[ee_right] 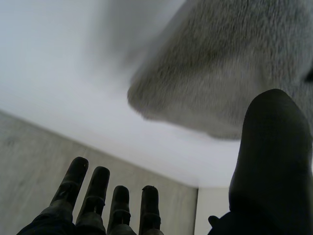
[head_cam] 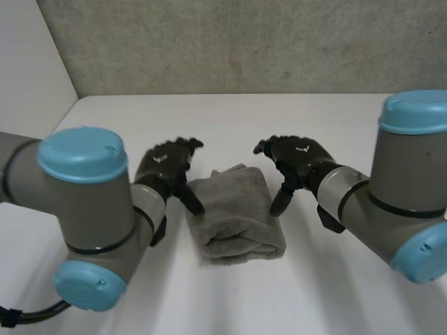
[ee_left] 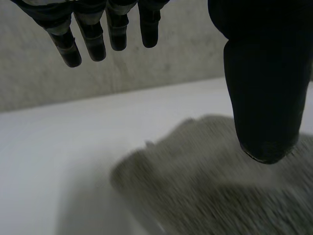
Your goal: Fold the towel.
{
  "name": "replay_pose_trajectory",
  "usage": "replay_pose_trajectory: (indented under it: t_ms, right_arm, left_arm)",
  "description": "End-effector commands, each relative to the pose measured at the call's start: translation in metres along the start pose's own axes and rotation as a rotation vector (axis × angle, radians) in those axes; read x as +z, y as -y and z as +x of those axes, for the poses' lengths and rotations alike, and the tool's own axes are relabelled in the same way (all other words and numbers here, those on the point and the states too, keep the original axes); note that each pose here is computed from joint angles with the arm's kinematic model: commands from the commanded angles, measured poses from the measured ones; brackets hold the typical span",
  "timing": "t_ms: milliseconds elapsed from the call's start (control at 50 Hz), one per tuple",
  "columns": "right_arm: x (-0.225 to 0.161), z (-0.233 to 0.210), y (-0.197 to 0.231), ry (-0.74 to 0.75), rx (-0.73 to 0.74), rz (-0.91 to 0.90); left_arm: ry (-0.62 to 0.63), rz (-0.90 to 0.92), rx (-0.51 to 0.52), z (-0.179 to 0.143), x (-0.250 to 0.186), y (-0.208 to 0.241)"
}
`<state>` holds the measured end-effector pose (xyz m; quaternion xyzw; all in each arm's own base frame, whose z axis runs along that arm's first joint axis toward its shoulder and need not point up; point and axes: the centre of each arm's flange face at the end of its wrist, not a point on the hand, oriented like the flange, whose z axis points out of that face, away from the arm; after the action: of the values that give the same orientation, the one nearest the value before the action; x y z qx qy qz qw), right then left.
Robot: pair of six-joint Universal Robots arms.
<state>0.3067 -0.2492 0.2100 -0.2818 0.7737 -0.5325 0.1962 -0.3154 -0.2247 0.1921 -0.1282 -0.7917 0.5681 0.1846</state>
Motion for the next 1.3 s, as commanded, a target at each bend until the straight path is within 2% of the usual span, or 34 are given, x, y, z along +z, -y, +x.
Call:
replay_pose_trajectory:
  t_ms: [20, 220, 460, 640, 700, 740, 760, 780, 800, 860, 880, 920, 960, 980, 1020, 1140, 1300]
  right_arm:
    - [0.027, -0.003, -0.029, 0.027, 0.004, -0.133]
    - [0.043, -0.009, -0.052, 0.054, -0.147, -0.180]
    - [0.047, -0.005, -0.055, 0.041, -0.177, -0.137]
    - [0.039, -0.006, -0.047, 0.040, -0.239, -0.091]
    - [0.031, -0.005, -0.029, 0.025, -0.245, -0.035]
    - [0.026, -0.005, -0.017, 0.017, -0.246, 0.001]
    - [0.019, -0.003, -0.002, 0.001, -0.247, 0.045]
    - [0.011, 0.001, 0.015, -0.027, -0.244, 0.092]
    - [0.011, 0.001, 0.015, -0.027, -0.244, 0.092]
    - [-0.006, 0.024, 0.049, -0.135, -0.217, 0.181]
    - [-0.006, 0.024, 0.049, -0.135, -0.217, 0.182]
    - [-0.030, 0.045, 0.083, -0.255, -0.187, 0.271]
    - [-0.039, 0.051, 0.093, -0.293, -0.181, 0.300]
    - [-0.046, 0.057, 0.099, -0.332, -0.178, 0.313]
    - [-0.052, 0.061, 0.102, -0.362, -0.174, 0.317]
    - [-0.076, 0.068, 0.111, -0.406, -0.166, 0.290]
    - [-0.079, 0.079, 0.108, -0.431, -0.143, 0.248]
  left_arm:
    - [0.013, -0.103, 0.019, -0.001, 0.003, -0.030]
    - [0.025, -0.171, 0.041, -0.005, 0.009, -0.054]
    - [0.033, -0.230, 0.084, -0.008, 0.016, -0.076]
    - [0.029, -0.215, 0.108, -0.008, 0.015, -0.071]
    - [0.018, -0.160, 0.098, -0.004, 0.014, -0.052]
    - [0.003, -0.074, 0.083, 0.002, 0.008, -0.022]
    - [0.003, -0.074, 0.082, 0.002, 0.008, -0.022]
    - [-0.006, -0.021, 0.073, 0.004, 0.004, -0.003]
    - [-0.006, -0.020, 0.072, 0.004, 0.004, -0.003]
    - [-0.024, 0.132, 0.046, 0.008, -0.016, 0.057]
    - [-0.024, 0.132, 0.046, 0.008, -0.016, 0.057]
    - [-0.024, 0.158, 0.042, 0.008, -0.023, 0.072]
    - [0.007, 0.184, 0.045, -0.001, -0.037, 0.100]
    - [0.007, 0.184, 0.045, -0.001, -0.038, 0.100]
    - [0.054, 0.174, 0.061, -0.015, -0.048, 0.118]
    - [0.081, 0.155, 0.081, -0.023, -0.065, 0.129]
    - [0.118, 0.204, 0.066, -0.036, -0.074, 0.144]
